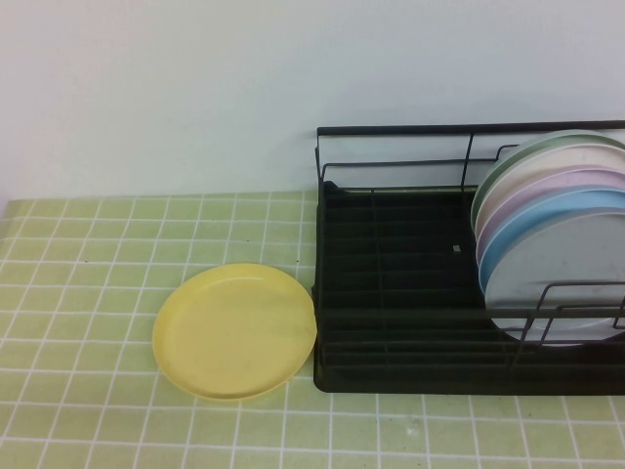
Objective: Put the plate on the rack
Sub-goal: 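Reach the gripper toward the yellow plate on the table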
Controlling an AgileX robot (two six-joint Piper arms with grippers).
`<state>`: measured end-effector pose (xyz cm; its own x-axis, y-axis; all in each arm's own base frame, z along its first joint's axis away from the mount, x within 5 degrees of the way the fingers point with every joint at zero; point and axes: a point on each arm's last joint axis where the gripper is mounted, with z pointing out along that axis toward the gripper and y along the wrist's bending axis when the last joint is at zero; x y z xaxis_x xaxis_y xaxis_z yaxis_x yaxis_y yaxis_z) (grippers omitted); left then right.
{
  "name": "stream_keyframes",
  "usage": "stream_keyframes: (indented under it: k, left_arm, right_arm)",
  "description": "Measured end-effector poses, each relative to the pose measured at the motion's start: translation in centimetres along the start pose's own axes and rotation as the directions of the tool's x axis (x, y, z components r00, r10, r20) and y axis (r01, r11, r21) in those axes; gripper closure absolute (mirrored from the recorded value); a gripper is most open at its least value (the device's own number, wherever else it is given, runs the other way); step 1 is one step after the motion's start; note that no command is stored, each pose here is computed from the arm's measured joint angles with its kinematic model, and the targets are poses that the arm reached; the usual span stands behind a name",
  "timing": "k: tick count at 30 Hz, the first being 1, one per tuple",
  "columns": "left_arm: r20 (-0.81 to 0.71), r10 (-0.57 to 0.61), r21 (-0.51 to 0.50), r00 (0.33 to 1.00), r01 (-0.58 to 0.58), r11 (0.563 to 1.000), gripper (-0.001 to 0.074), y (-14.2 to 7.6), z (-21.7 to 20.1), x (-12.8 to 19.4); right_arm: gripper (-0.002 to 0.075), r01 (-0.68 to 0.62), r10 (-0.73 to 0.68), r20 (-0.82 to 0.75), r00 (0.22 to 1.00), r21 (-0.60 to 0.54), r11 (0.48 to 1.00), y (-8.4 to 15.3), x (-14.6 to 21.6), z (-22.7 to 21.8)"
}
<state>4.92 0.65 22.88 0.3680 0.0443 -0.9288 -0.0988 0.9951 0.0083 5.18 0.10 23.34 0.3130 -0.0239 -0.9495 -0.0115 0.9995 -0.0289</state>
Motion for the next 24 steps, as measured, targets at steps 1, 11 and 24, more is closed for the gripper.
stream_keyframes:
  k: [1, 11, 24]
  left_arm:
    - [-0.004, 0.0, 0.001, 1.0, 0.0, 1.0, 0.0735, 0.0, 0.0, 0.0]
    - [0.037, -0.037, -0.005, 0.999, 0.037, 0.999, 0.0735, 0.1, 0.0, -0.3]
    - [0.111, -0.119, 0.03, 0.987, 0.116, 0.993, 0.0735, 0.0, 0.5, -5.9]
  right_arm:
    - [0.0727, 0.0, 0.0, 0.033, 0.999, 0.001, 1.0, 0.0, -0.3, 0.0]
    - [0.0727, -0.01, 0.009, 0.055, 0.998, 0.002, 1.0, 0.0, -0.5, 0.0]
    - [0.0727, 0.079, -0.08, -0.105, 0.991, -0.014, 0.997, 0.0, -2.0, 0.2]
